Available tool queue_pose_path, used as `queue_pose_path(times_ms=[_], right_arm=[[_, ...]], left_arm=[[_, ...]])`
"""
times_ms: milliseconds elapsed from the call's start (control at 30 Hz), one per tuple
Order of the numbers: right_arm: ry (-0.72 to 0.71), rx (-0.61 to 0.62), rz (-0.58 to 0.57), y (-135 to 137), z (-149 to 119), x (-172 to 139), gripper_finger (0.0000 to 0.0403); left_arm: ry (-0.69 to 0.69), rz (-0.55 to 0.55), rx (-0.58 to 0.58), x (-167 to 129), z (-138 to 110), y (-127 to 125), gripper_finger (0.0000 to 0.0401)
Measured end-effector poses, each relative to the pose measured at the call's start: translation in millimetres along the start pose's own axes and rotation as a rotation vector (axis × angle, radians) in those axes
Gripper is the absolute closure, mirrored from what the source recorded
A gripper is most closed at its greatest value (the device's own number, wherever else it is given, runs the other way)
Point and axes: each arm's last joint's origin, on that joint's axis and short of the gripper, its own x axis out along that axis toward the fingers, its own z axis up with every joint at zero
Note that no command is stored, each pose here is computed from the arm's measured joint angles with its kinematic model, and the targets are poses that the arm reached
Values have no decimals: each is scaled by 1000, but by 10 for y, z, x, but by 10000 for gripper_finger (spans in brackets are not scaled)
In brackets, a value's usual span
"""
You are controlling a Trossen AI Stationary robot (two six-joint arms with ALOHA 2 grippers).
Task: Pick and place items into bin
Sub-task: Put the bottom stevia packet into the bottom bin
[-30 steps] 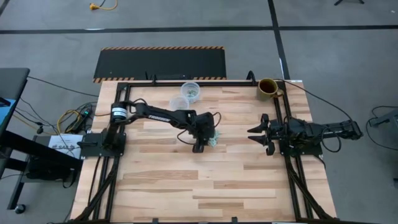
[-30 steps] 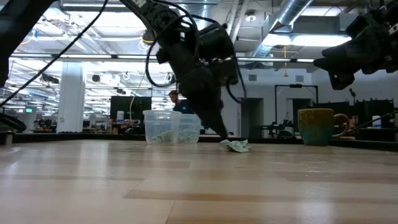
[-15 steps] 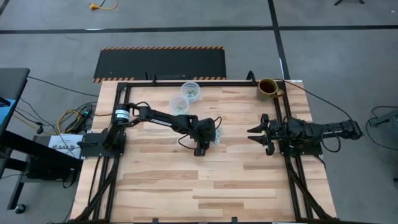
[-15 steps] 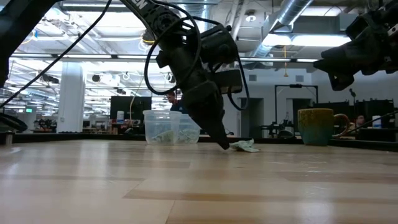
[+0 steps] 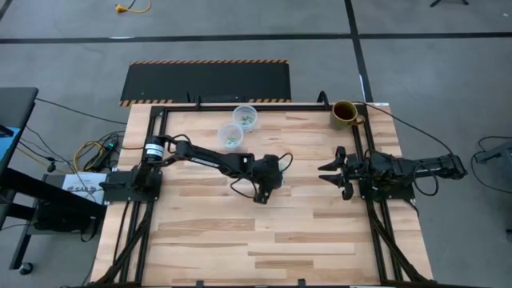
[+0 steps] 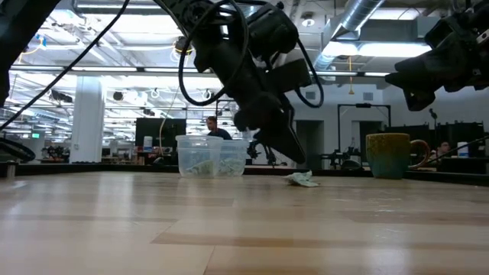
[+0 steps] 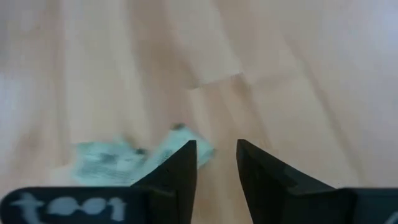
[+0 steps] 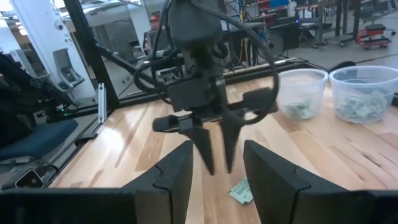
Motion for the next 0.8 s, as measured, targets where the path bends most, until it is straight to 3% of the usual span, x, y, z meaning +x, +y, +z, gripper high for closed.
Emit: queue_pose_path(times_ms=[433,800], right_arm=[[0,0,0,0,0,0,267],[-1,0,1,0,0,0,267]], left_arm=[[31,95,-55,10,-84,205,299],[34,99,-67,9,-99,239,299]])
